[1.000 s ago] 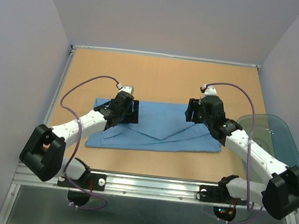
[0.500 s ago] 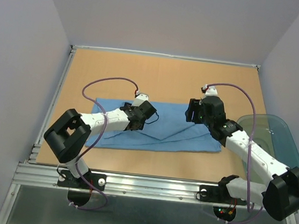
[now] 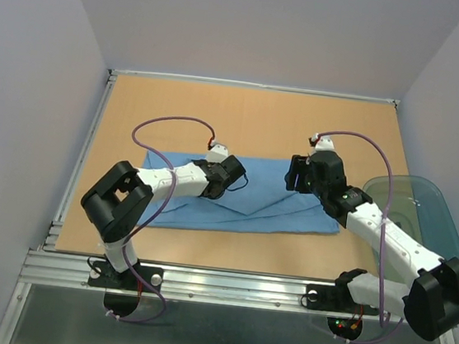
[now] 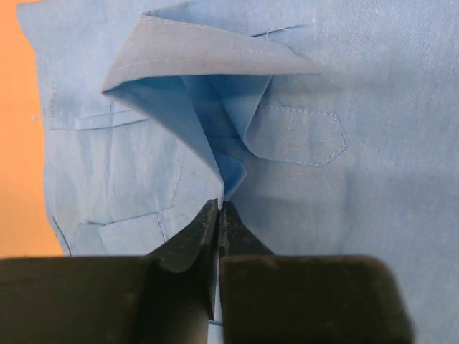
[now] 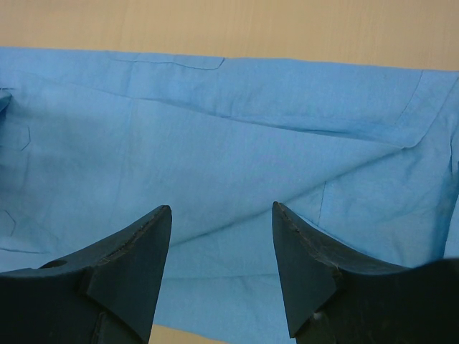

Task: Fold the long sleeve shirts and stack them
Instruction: Fold the shirt

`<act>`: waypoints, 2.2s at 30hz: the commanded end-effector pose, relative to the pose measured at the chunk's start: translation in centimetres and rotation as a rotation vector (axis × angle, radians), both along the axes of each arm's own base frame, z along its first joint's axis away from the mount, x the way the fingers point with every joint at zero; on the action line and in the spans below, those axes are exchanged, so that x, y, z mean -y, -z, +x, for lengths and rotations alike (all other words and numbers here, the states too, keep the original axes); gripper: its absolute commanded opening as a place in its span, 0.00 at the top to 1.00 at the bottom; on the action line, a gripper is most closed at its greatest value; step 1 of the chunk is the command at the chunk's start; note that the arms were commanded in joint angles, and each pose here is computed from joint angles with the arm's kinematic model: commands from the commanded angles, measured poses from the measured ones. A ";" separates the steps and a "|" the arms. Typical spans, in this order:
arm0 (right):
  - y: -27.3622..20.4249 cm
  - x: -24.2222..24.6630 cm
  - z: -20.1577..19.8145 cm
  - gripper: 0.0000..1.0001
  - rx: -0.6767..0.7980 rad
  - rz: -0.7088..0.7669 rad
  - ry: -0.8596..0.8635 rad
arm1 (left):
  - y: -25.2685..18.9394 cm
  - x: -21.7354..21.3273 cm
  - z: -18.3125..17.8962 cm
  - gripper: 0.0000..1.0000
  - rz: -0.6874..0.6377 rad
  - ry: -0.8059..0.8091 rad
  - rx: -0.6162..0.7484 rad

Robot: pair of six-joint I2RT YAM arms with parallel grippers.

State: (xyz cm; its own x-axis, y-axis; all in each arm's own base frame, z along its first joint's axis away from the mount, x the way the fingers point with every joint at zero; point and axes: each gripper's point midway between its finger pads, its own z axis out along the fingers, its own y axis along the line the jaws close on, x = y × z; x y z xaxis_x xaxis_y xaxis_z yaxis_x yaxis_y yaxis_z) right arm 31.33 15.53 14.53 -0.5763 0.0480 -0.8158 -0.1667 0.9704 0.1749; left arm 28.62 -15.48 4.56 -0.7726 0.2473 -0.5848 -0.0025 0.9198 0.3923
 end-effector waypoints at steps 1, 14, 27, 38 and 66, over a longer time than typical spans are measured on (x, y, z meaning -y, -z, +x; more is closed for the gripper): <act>-0.8 0.3 0.1 0.36 0.033 0.021 0.016 | -3.9 0.2 0.3 1.00 -0.024 -0.032 0.057; -1.2 0.3 0.1 0.36 0.042 0.036 0.019 | -9.6 -0.4 -0.9 1.00 -0.511 -0.114 -0.019; -1.3 0.4 -0.2 0.36 0.048 0.046 0.019 | -6.1 -4.4 -2.9 1.00 -0.867 -0.298 -0.093; -1.1 0.6 -0.6 0.36 0.047 0.047 0.026 | -4.8 -7.5 -3.6 1.00 -0.936 -0.444 -0.034; 0.3 -5.6 -0.4 0.41 -0.106 0.314 -0.087 | -10.0 -5.6 0.8 0.25 -1.009 -0.194 0.116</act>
State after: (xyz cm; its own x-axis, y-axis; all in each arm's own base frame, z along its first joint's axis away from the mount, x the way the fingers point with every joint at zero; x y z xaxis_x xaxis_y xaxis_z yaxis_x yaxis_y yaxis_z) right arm 30.39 17.06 13.46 -0.6252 0.1293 -0.7697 -0.1631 0.9427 0.2909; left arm 29.28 -5.21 15.11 -0.5829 -0.5870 -0.5618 -0.3390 0.8041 -0.4884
